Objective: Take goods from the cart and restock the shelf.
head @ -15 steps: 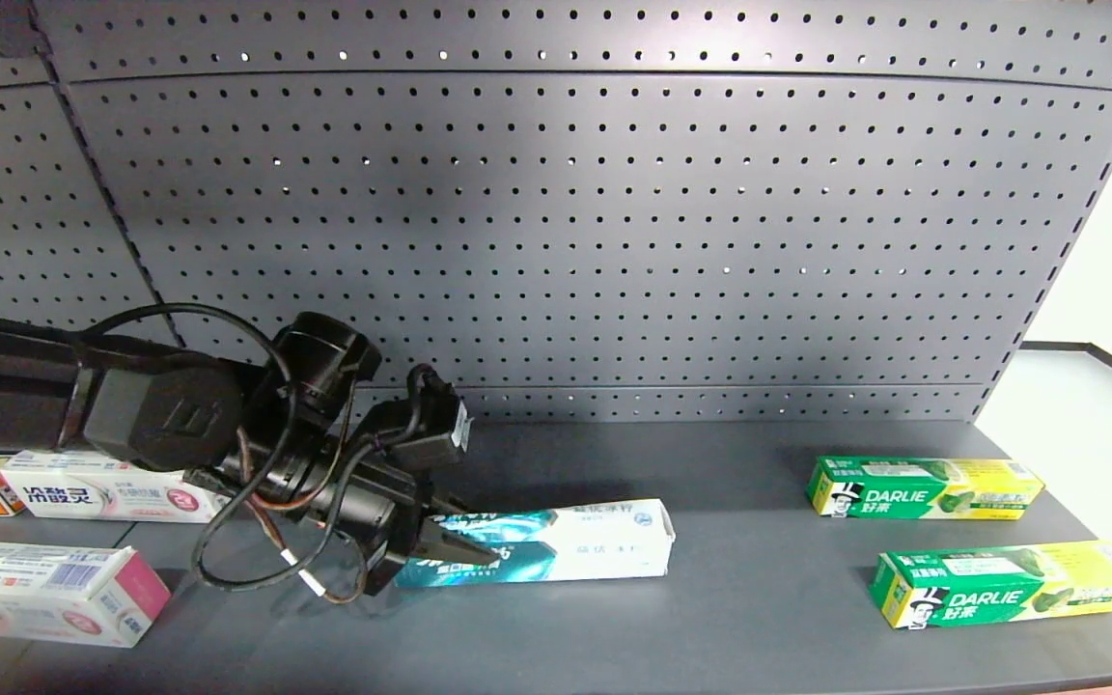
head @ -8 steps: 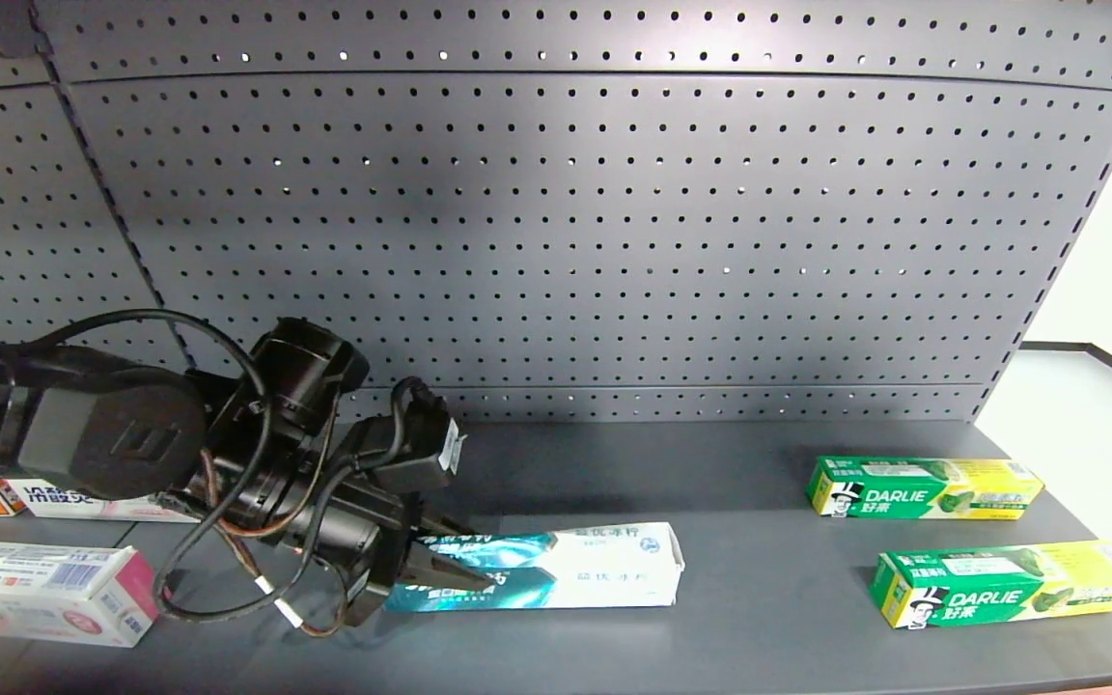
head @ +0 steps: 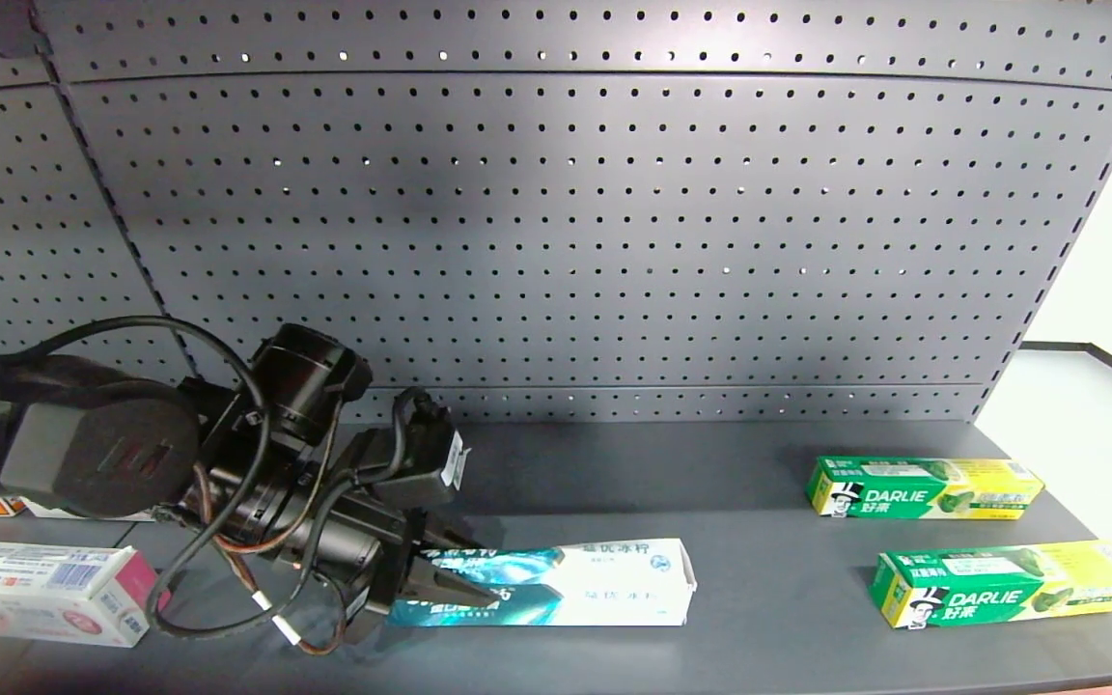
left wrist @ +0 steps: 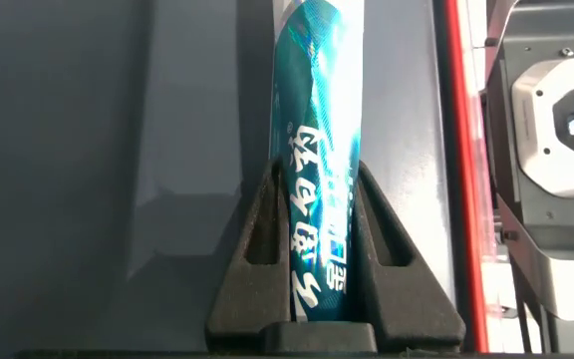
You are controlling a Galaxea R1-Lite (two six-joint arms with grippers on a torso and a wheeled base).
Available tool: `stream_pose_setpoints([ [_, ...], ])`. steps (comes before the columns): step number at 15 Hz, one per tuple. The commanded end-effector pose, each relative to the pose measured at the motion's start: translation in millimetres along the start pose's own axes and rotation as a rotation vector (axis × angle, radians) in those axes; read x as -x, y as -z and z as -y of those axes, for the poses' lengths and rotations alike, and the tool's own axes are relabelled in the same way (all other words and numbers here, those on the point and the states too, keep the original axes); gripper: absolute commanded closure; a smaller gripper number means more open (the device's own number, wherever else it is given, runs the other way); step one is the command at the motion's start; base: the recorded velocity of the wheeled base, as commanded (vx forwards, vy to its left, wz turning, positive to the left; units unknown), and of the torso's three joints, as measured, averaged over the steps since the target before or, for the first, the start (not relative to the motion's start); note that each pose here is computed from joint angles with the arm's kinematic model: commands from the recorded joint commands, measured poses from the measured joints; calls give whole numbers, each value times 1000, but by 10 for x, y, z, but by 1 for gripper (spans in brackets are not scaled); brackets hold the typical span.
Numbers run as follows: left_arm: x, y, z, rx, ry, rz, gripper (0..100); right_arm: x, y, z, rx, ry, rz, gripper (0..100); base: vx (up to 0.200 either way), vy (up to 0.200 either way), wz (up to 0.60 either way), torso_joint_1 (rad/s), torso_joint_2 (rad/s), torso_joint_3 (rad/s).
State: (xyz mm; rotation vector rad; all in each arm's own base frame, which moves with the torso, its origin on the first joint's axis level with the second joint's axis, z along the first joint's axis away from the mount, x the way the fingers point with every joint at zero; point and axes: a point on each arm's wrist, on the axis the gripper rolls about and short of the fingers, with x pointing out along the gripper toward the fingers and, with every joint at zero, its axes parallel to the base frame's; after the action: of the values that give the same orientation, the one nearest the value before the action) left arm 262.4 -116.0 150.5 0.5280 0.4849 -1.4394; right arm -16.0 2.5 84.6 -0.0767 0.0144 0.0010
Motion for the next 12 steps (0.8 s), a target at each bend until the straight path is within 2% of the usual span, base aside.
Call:
stream_pose_setpoints([
  [1, 8, 26, 52, 5, 2, -2, 100, -1, -1, 0, 1, 0, -1, 100, 0, 0, 0, 0, 0, 0],
  [12, -13, 42, 96, 0, -9, -5, 100, -1, -1, 0, 1, -1, -1, 100, 0, 0, 0, 0, 0, 0],
])
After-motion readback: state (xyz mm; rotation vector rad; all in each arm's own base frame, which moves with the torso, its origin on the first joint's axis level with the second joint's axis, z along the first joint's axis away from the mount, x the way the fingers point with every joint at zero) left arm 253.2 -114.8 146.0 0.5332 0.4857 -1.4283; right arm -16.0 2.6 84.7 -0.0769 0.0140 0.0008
